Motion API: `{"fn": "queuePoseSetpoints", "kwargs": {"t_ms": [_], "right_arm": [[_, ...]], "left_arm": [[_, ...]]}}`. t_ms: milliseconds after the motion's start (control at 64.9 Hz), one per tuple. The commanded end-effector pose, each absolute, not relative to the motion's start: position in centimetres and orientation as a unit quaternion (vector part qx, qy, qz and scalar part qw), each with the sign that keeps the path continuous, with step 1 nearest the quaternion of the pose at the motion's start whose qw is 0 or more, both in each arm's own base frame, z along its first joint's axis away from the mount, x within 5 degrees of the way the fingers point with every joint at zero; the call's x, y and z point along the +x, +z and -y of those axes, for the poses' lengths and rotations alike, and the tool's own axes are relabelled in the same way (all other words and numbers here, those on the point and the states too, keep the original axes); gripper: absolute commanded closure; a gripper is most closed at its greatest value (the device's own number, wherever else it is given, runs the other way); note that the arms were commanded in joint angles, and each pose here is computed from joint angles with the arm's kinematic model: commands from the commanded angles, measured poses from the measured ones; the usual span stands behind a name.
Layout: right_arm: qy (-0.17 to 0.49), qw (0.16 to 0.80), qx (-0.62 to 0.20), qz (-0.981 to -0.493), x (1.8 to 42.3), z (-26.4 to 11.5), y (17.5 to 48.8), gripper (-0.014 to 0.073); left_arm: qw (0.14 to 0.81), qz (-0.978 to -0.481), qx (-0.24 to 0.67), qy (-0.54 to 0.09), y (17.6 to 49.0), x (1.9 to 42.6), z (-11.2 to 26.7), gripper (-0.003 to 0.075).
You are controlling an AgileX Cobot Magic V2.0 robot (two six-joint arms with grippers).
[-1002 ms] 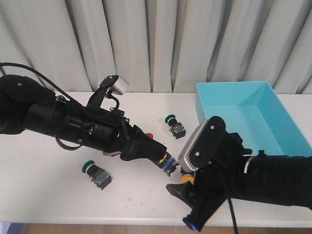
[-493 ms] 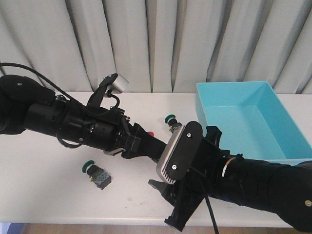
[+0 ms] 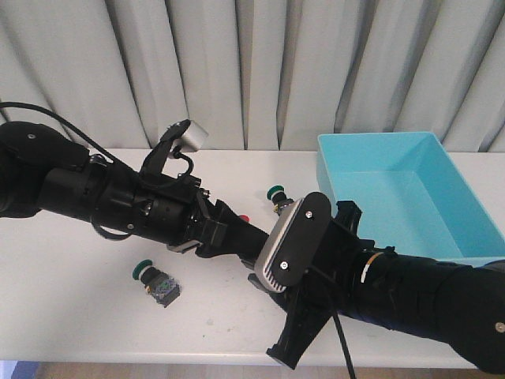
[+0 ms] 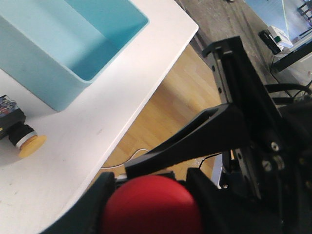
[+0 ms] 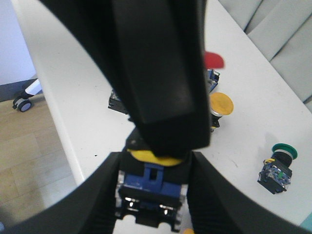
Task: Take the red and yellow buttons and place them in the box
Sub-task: 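Bring the right gripper to the red button and grasp it, then open the left gripper and carry the red button into the box with the right gripper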
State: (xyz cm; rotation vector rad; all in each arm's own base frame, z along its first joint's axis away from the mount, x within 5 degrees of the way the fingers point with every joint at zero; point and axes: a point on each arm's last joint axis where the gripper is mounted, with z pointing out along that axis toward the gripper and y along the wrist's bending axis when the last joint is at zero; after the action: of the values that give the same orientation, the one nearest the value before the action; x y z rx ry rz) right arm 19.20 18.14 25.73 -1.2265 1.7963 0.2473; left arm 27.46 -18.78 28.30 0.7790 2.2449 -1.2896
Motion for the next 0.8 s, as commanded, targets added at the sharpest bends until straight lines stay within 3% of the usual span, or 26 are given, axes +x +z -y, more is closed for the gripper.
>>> {"fn": "queuePoseSetpoints", "kwargs": {"t_ms": [0,154,431,524,786], "right_arm": [[0.097,0.493,-0.489,-0.713,19.5,-18.2,27.4,0.041],[0.098,0.493,-0.488,-0.714,19.5,-18.2,27.4,0.0422],[0.102,0.487,-0.489,-0.717,19.4,-18.3,27.3,0.042],[0.106,0.485,-0.486,-0.72,19.4,-18.3,27.3,0.0419],[0.105,0.477,-0.448,-0.749,20.4,-17.0,27.2,0.0416]], "left_arm": [[0.242,-0.787,0.271,-0.499,30.7,27.0,19.0,0.0534],[0.242,-0.787,0.27,-0.499,30.7,27.0,19.0,0.0464],[0.247,-0.787,0.301,-0.478,30.4,26.9,18.9,0.0185],[0.246,-0.791,0.311,-0.466,30.2,26.9,18.7,0.0153],[0.248,-0.803,0.333,-0.428,29.6,27.0,18.4,0.0155]]}}
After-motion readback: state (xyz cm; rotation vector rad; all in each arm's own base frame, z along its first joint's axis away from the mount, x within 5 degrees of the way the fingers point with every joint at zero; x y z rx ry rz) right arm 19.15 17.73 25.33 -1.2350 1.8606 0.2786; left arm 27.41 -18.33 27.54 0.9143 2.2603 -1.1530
